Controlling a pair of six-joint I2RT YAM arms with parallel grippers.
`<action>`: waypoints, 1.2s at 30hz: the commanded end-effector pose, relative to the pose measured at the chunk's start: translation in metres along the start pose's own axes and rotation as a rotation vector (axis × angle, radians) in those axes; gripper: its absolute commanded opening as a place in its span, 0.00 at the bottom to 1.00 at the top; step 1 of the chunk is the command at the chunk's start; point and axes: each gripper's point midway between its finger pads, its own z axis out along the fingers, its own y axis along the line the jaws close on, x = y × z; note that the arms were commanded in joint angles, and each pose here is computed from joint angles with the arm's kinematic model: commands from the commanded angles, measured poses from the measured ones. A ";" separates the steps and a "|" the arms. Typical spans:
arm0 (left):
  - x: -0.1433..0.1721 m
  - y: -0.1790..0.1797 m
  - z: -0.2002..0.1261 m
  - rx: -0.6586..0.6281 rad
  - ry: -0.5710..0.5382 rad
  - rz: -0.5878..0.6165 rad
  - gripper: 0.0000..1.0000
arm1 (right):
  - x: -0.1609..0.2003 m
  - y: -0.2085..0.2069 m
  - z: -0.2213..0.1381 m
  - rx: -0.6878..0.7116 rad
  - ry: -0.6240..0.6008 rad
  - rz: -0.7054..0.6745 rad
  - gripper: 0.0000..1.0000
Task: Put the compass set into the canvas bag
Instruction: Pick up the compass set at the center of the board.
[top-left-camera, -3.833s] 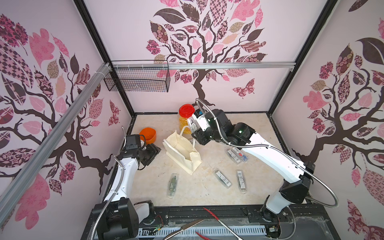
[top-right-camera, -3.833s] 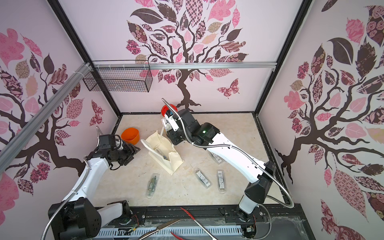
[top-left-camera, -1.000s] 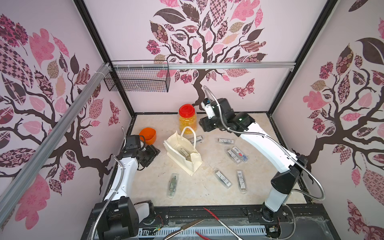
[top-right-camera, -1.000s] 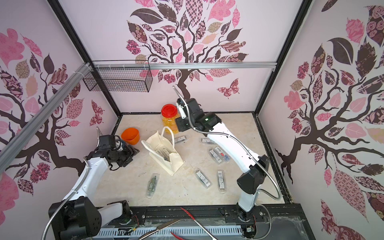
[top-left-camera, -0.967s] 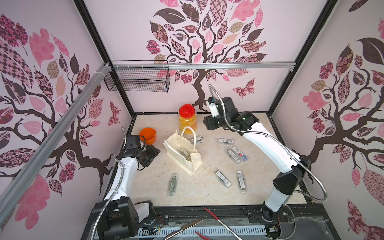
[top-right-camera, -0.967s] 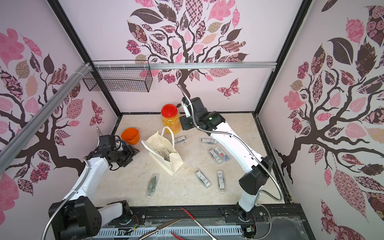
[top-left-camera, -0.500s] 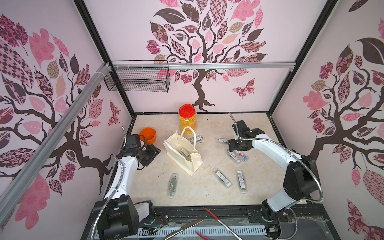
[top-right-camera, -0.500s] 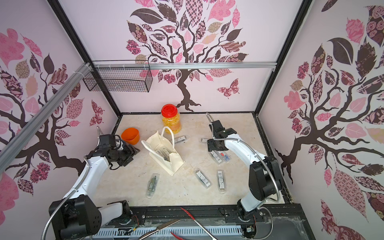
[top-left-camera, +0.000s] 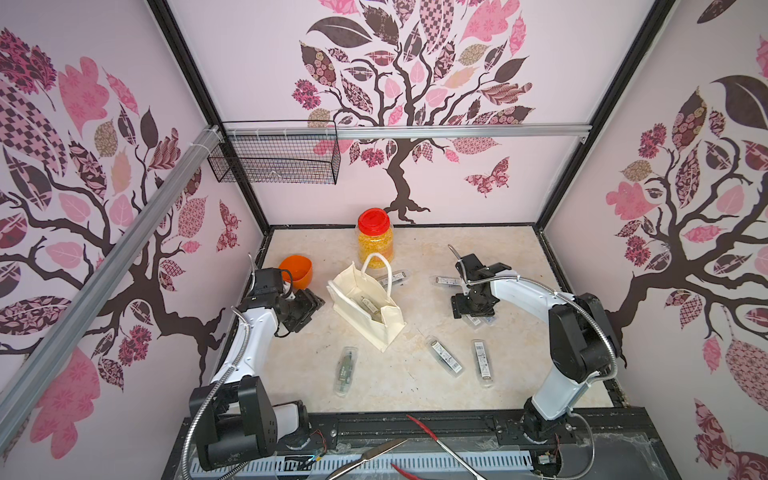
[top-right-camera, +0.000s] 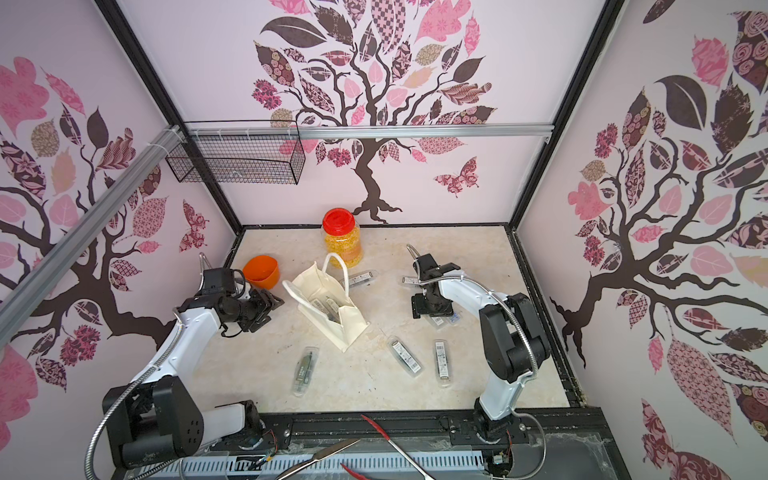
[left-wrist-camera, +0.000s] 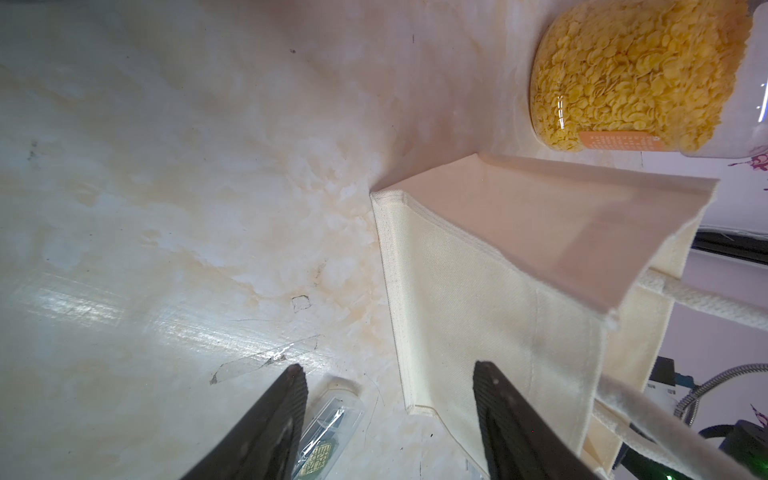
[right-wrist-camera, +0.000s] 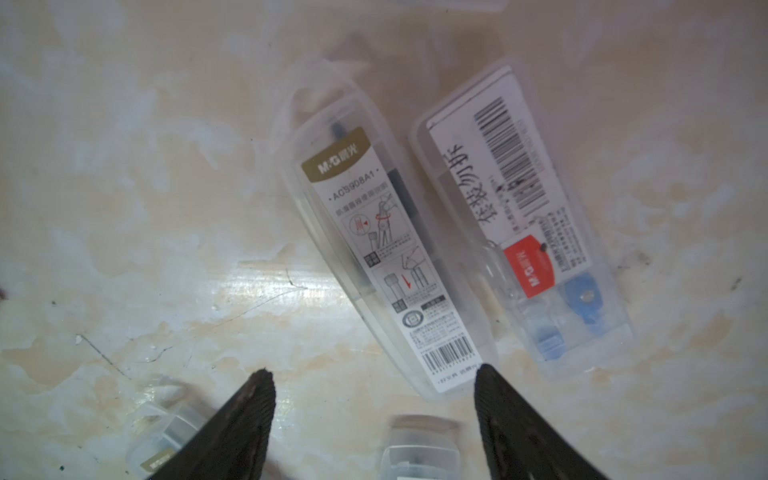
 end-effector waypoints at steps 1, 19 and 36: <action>-0.011 -0.010 -0.003 0.029 -0.026 0.031 0.68 | 0.007 0.004 0.009 -0.017 0.047 0.002 0.79; -0.010 -0.009 0.001 0.033 -0.014 0.028 0.68 | 0.011 -0.014 0.016 0.085 0.073 -0.058 0.78; -0.010 -0.006 0.001 0.014 -0.011 0.039 0.68 | -0.018 -0.013 0.024 0.127 0.046 -0.128 0.78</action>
